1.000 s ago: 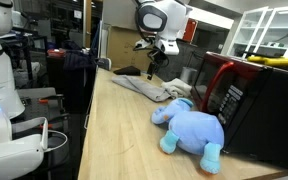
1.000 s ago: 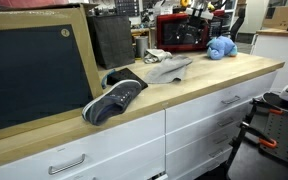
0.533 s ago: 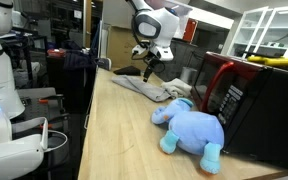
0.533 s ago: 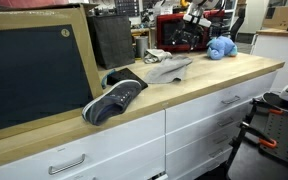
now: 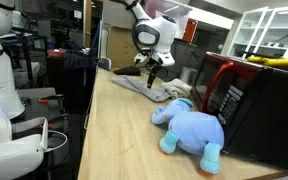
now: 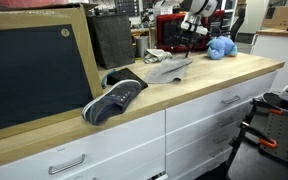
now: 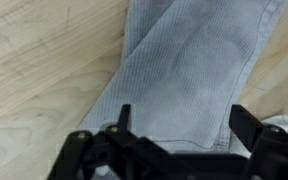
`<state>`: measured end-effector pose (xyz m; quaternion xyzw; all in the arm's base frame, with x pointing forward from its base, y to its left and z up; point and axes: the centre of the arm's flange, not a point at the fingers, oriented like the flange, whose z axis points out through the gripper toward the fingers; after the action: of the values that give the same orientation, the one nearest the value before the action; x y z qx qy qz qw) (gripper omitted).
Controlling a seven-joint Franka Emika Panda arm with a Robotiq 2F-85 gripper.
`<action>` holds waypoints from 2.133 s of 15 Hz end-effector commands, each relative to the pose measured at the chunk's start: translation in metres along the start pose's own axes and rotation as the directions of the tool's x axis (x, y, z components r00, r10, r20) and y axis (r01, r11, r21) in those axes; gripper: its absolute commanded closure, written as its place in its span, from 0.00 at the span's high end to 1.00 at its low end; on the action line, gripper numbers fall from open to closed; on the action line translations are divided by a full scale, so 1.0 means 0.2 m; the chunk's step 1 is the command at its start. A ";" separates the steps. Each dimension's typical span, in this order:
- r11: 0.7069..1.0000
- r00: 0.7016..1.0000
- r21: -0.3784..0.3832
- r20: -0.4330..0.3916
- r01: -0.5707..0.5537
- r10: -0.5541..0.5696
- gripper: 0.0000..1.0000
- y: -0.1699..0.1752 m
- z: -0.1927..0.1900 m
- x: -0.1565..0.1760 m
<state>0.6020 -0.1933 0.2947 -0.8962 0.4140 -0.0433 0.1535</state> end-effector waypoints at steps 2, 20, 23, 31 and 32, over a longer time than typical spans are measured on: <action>0.999 0.998 -0.049 -0.059 -0.001 -0.001 1.00 0.06 0.01 0.11; 0.975 0.998 -0.223 -0.063 0.008 -0.022 0.76 0.26 0.08 0.24; 0.969 0.999 -0.247 -0.028 0.025 -0.033 0.50 0.28 0.11 0.19; 0.964 0.999 -0.263 0.018 0.040 -0.037 0.00 0.28 0.02 0.21; 0.962 0.999 -0.268 0.028 0.048 -0.042 0.00 0.31 0.00 0.20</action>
<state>0.5934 -0.2561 0.2600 -0.9177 0.3952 -0.0003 0.0396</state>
